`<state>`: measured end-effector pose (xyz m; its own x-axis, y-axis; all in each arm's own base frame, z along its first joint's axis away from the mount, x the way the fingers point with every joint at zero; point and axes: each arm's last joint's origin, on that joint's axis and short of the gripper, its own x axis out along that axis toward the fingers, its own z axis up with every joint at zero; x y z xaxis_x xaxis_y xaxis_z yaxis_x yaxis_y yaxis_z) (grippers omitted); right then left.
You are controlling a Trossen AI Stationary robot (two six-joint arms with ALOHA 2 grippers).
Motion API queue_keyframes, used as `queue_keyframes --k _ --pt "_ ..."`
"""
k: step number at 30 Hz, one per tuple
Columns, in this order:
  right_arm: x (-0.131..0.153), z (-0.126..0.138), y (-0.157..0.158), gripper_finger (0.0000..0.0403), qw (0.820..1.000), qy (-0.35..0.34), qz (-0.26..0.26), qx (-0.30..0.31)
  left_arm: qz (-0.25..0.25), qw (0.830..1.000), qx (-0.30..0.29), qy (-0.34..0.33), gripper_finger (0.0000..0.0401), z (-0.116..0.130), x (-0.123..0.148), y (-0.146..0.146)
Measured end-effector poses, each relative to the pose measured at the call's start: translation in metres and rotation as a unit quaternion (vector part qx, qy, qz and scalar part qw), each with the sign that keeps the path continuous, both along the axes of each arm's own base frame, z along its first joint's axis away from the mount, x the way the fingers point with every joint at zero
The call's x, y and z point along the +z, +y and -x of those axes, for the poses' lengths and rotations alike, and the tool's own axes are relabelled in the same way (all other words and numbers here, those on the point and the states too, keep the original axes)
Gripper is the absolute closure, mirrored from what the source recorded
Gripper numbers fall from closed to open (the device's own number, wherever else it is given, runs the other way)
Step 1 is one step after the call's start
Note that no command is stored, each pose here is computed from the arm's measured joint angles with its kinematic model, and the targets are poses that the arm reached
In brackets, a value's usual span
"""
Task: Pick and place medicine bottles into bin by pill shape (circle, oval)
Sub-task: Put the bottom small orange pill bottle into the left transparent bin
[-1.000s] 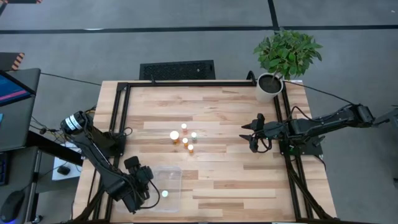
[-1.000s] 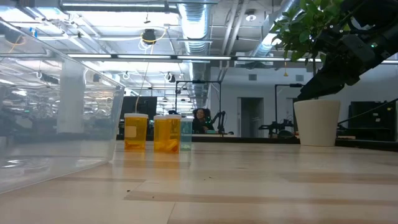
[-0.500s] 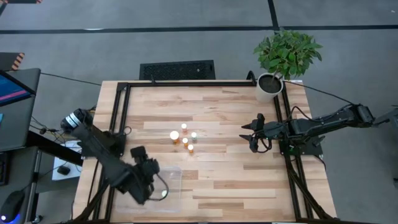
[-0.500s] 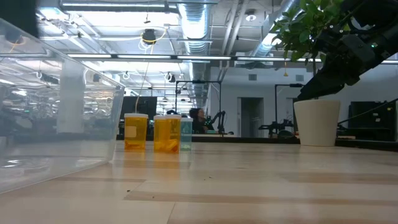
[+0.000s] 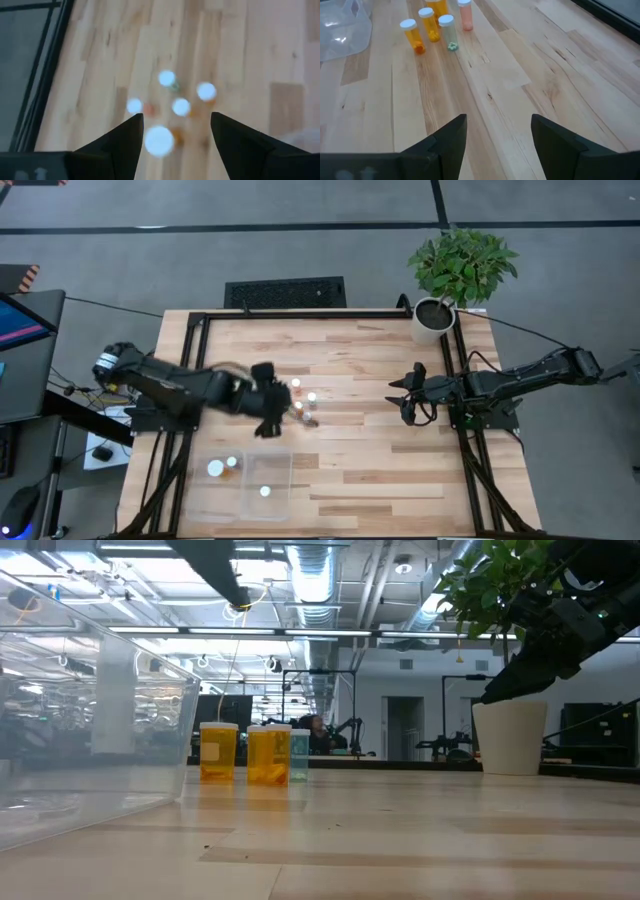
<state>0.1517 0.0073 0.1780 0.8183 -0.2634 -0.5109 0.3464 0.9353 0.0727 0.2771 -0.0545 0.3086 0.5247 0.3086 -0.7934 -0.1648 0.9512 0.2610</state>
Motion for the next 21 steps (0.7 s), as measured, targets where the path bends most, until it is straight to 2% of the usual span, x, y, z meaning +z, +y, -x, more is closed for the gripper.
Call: queue_keyframes --k 5,8,12,17,21 --pt "-0.001 0.001 0.0 0.0168 1.0 0.005 0.0 0.0 0.024 1.0 -0.006 -0.009 0.0174 -0.012 -0.008 0.04" --pt "-0.002 0.001 0.0 0.0168 1.0 0.011 0.001 0.0 0.027 1.0 0.007 -0.001 0.0174 -0.012 -0.015 0.061" --pt "-0.003 0.002 0.0 0.0168 1.0 0.017 0.002 0.0 0.052 0.998 0.027 0.023 0.0174 -0.008 -0.036 0.082" --pt "-0.003 0.002 0.0 0.0168 1.0 0.02 0.002 0.0 0.091 0.994 0.038 0.043 0.0174 0.001 -0.067 0.095" --pt "-0.003 0.002 0.0 0.0168 1.0 0.021 0.003 0.0 0.101 0.993 0.036 0.042 0.0174 0.003 -0.08 0.096"
